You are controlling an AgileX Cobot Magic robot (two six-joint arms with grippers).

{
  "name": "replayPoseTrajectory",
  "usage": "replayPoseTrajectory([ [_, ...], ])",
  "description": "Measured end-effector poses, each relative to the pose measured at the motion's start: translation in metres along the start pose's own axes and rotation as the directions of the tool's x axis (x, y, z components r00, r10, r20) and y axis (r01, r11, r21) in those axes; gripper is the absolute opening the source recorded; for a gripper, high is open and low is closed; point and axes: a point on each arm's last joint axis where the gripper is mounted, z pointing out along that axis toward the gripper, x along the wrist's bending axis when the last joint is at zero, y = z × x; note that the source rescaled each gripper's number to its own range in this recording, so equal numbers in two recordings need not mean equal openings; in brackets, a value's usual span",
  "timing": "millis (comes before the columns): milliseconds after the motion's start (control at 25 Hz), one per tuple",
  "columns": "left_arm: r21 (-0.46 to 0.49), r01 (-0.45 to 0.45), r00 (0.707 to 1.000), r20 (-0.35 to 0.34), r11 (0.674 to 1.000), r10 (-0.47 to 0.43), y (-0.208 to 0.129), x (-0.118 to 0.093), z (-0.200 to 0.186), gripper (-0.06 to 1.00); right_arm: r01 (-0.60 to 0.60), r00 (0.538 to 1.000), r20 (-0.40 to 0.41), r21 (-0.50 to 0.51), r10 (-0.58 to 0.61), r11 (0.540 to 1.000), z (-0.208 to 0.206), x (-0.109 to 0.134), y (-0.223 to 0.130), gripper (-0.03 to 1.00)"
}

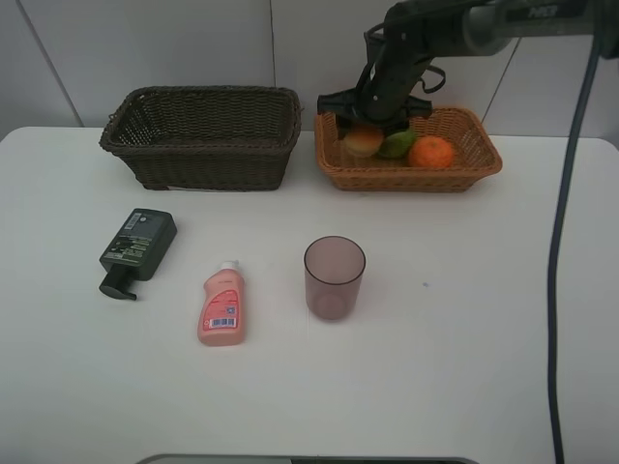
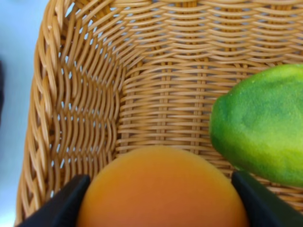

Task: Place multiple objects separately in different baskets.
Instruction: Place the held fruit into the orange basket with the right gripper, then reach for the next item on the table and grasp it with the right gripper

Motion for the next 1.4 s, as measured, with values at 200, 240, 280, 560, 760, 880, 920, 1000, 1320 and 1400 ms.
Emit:
replayPoseTrajectory([
  [200, 0.0, 0.0, 1.0, 0.0, 1.0, 0.0, 0.0, 0.0, 0.0, 0.84, -0.001, 1.0, 0.004, 0.017, 0.0, 1.0, 0.004, 0.0, -0.003, 0.62],
  [240, 0.0, 0.0, 1.0, 0.0, 1.0, 0.0, 0.0, 0.0, 0.0, 0.84, -0.003, 1.0, 0.002, 0.018, 0.003, 1.0, 0.004, 0.0, -0.003, 0.62],
  [280, 0.0, 0.0, 1.0, 0.0, 1.0, 0.0, 0.0, 0.0, 0.0, 0.84, -0.006, 1.0, 0.001, 0.019, 0.005, 1.0, 0.004, 0.0, -0.003, 0.65],
  [560, 0.0, 0.0, 1.0, 0.0, 1.0, 0.0, 0.0, 0.0, 0.0, 0.84, -0.009, 1.0, 0.005, 0.031, 0.009, 0.999, 0.003, 0.0, -0.004, 0.96],
  [760, 0.0, 0.0, 1.0, 0.0, 1.0, 0.0, 0.0, 0.0, 0.0, 0.84, -0.016, 1.0, 0.009, 0.035, 0.016, 0.999, -0.014, -0.001, 0.001, 0.98],
  [880, 0.0, 0.0, 1.0, 0.0, 1.0, 0.0, 0.0, 0.0, 0.0, 0.84, -0.009, 1.0, 0.017, 0.059, 0.008, 0.998, -0.036, 0.004, 0.002, 0.98],
  [920, 0.0, 0.0, 1.0, 0.0, 1.0, 0.0, 0.0, 0.0, 0.0, 0.84, -0.004, 1.0, 0.019, 0.069, 0.003, 0.998, -0.045, 0.006, 0.001, 0.98],
  [1000, 0.0, 0.0, 1.0, 0.0, 1.0, 0.0, 0.0, 0.0, 0.0, 0.84, 0.007, 1.0, 0.02, 0.108, -0.009, 0.994, -0.061, 0.012, -0.002, 0.98],
  [1320, 0.0, 0.0, 1.0, 0.0, 1.0, 0.0, 0.0, 0.0, 0.0, 0.84, 0.1, 0.995, 0.003, 0.221, -0.103, 0.97, -0.113, 0.032, -0.029, 0.98],
  [1400, 0.0, 0.0, 1.0, 0.0, 1.0, 0.0, 0.0, 0.0, 0.0, 0.84, 0.116, 0.993, -0.01, 0.219, -0.117, 0.969, -0.121, 0.033, -0.04, 0.98],
])
